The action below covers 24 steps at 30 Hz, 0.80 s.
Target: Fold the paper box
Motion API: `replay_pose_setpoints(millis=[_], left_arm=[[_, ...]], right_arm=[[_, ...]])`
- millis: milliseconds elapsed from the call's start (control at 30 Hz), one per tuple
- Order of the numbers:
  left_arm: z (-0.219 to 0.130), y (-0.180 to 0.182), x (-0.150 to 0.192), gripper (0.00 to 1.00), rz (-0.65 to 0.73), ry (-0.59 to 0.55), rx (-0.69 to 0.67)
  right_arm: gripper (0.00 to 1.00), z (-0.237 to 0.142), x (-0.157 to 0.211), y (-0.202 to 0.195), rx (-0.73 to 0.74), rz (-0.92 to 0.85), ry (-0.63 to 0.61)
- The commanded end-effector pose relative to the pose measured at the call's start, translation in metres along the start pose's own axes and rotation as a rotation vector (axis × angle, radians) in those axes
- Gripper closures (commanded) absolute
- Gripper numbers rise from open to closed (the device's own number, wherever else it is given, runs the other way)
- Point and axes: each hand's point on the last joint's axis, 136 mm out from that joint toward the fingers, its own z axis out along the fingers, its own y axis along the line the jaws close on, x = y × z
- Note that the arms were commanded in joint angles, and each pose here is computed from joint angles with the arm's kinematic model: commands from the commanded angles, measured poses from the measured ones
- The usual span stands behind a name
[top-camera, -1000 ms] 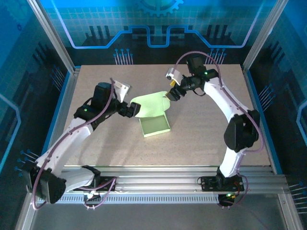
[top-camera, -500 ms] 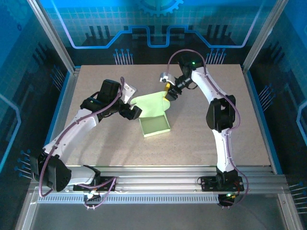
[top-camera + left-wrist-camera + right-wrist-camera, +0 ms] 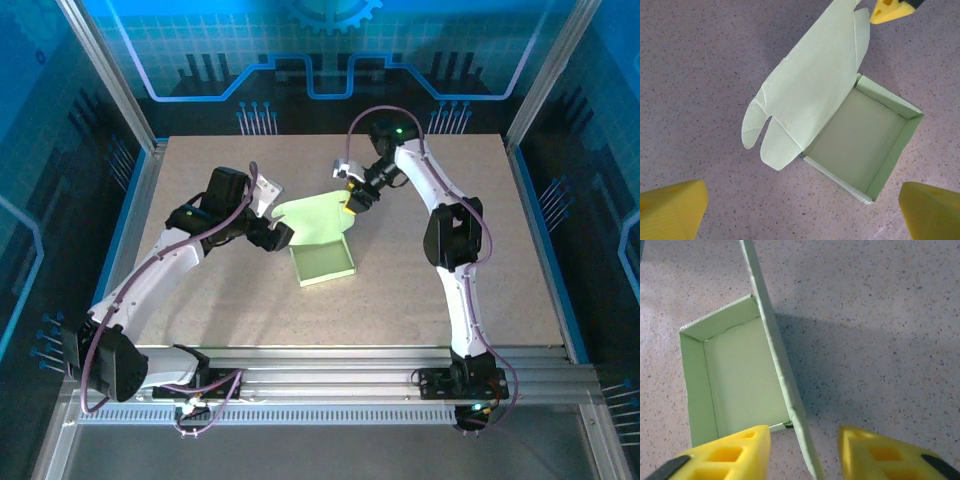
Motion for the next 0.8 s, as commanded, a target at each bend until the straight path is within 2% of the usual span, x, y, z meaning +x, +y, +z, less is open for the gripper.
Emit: replay_pose_setpoints(millis=[0, 67, 267, 467, 633, 767], left_arm=[[-0.001, 0.0, 0.007, 0.01, -0.002, 0.021, 0.01], [-0.001, 0.0, 0.008, 0.01, 0.0, 0.022, 0.011], [-0.001, 0.0, 0.009, 0.01, -0.004, 0.024, 0.01], [-0.001, 0.001, 0.01, 0.01, -0.008, 0.025, 0.005], [0.003, 0.003, 0.009, 0.01, -0.028, 0.019, 0.009], [0.01, 0.012, 0.006, 0.01, -0.098, 0.039, 0.013]], right_arm=[[0.72, 0.003, 0.001, 0.004, -0.023, 0.009, 0.02], [0.76, 0.004, 0.003, 0.004, -0.025, 0.011, 0.029], [0.77, 0.005, 0.004, 0.006, -0.037, 0.017, 0.03], [1.0, 0.004, 0.003, 0.006, -0.031, 0.014, 0.032], [1.0, -0.002, 0.0, 0.007, -0.003, 0.001, 0.037], [1.0, -0.002, 0.001, 0.005, 0.058, -0.015, 0.066]])
